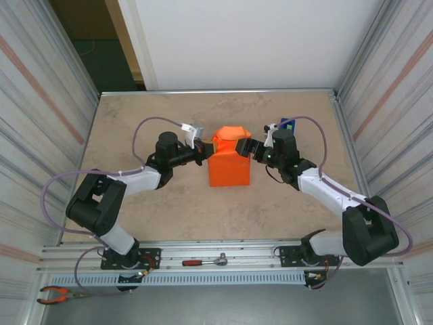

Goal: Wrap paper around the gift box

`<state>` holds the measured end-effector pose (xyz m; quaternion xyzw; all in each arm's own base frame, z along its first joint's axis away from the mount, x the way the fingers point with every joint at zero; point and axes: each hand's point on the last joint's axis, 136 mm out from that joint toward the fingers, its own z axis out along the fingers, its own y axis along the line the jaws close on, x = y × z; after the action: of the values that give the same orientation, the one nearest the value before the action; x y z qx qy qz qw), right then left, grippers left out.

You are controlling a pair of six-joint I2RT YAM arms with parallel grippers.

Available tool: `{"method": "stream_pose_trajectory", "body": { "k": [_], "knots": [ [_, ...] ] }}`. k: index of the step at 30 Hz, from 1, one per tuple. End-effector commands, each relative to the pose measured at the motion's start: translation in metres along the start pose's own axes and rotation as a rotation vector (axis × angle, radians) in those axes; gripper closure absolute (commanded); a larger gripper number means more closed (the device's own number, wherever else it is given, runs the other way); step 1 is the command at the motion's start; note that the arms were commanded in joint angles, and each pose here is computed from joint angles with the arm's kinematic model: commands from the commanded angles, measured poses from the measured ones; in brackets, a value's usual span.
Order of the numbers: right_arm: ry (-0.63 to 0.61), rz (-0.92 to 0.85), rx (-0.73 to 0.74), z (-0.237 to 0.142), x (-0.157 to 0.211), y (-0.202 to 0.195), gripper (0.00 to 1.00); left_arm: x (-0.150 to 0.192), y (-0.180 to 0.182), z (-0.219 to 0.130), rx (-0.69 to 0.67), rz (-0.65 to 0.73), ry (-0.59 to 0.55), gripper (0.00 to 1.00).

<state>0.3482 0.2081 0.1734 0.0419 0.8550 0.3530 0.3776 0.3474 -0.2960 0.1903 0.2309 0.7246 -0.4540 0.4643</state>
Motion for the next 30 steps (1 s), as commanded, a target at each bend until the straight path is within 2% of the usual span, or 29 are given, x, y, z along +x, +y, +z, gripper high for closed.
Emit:
{"method": "stream_pose_trajectory", "body": {
  "k": [1,5,9,14,15,25,30],
  "knots": [
    [-0.007,-0.02,0.05,0.005,0.0,-0.006,0.05,-0.008,-0.014,-0.008,0.019,0.051,-0.03,0.94],
    [0.016,-0.015,0.063,0.007,0.011,-0.012,0.09,-0.016,-0.017,-0.018,-0.004,0.049,-0.069,0.68],
    [0.021,-0.012,0.065,0.004,0.019,-0.014,0.11,-0.031,-0.015,-0.036,-0.085,0.039,-0.144,0.3],
    [0.036,-0.005,0.078,0.001,0.029,-0.019,0.12,-0.042,-0.007,-0.062,-0.217,0.014,-0.216,0.09],
    [0.039,-0.002,0.079,0.001,0.031,-0.02,0.12,-0.041,-0.007,-0.065,-0.236,0.013,-0.216,0.02],
    [0.051,0.002,0.084,-0.002,0.043,-0.024,0.13,0.009,-0.031,-0.044,-0.305,0.121,-0.043,0.01],
    [0.06,0.004,0.084,-0.002,0.044,-0.024,0.13,0.015,-0.019,-0.032,-0.374,0.143,-0.013,0.01]
  ]
}}
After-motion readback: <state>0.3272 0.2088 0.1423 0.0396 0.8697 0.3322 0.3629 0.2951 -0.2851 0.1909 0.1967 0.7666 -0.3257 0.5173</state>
